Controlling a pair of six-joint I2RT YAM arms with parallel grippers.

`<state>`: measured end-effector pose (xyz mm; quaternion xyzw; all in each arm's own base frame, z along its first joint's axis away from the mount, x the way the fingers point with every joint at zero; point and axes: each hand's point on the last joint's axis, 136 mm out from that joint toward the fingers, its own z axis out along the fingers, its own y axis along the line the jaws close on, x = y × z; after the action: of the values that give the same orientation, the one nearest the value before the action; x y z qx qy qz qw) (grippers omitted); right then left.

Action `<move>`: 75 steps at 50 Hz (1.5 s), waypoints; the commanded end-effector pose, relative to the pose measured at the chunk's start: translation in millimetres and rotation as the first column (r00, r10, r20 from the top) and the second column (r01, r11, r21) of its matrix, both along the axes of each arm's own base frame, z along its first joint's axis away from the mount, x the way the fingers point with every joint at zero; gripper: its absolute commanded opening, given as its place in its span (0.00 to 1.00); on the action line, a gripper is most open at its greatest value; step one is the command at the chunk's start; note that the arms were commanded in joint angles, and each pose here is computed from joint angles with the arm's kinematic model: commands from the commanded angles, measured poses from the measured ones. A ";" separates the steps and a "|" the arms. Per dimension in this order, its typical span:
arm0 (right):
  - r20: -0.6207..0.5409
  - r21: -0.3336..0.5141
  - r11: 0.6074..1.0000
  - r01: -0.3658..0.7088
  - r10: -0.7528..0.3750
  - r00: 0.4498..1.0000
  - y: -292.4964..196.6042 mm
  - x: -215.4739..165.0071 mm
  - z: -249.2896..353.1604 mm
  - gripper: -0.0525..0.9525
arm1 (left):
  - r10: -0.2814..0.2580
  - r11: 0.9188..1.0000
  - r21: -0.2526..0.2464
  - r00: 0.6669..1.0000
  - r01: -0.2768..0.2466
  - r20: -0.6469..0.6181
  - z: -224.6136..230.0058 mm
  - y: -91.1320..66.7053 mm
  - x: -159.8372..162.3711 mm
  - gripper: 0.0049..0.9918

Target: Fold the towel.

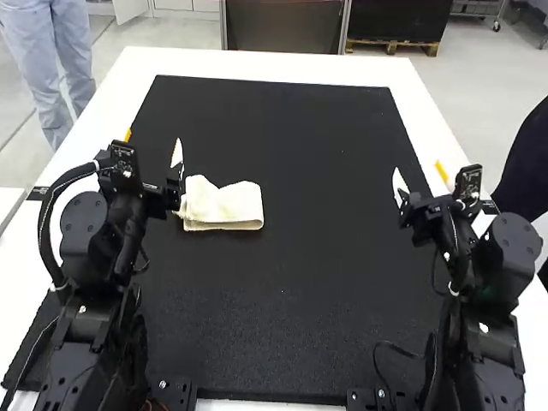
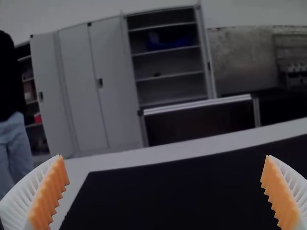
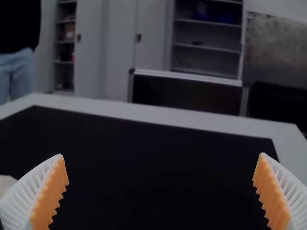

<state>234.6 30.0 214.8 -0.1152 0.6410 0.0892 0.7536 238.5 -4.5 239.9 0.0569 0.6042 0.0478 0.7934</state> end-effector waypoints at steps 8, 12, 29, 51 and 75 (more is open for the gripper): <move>0.041 -0.024 0.982 0.186 -0.185 0.982 -31.6 3.8 5.2 0.94 | 0.001 1.000 0.017 1.000 -0.001 0.005 -0.5 0.1 -0.8 0.95; 0.026 -0.019 0.974 0.226 -0.226 0.974 -39.9 4.7 2.0 0.94 | 0.003 1.000 0.017 1.000 -0.003 0.004 -0.9 0.4 -0.7 0.95; -0.063 -0.022 0.967 0.253 -0.253 0.965 -49.6 6.4 -19.5 0.94 | 0.000 1.000 0.018 0.998 0.001 -0.061 -16.3 0.1 3.0 0.95; -0.115 0.009 0.989 0.145 -0.143 0.983 -31.6 5.3 -29.5 0.95 | -0.118 0.993 -0.001 0.985 0.119 -0.125 -31.1 -18.4 3.7 0.95; -0.259 -0.050 0.982 0.181 -0.188 0.947 -38.4 4.8 -69.7 0.95 | -0.091 0.991 0.076 0.961 0.114 -0.260 -66.0 -9.6 5.5 0.97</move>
<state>240.1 0.8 156.3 -0.0474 0.7321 0.0623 0.6767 244.9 -14.7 174.5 0.1065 0.6999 0.0059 0.7062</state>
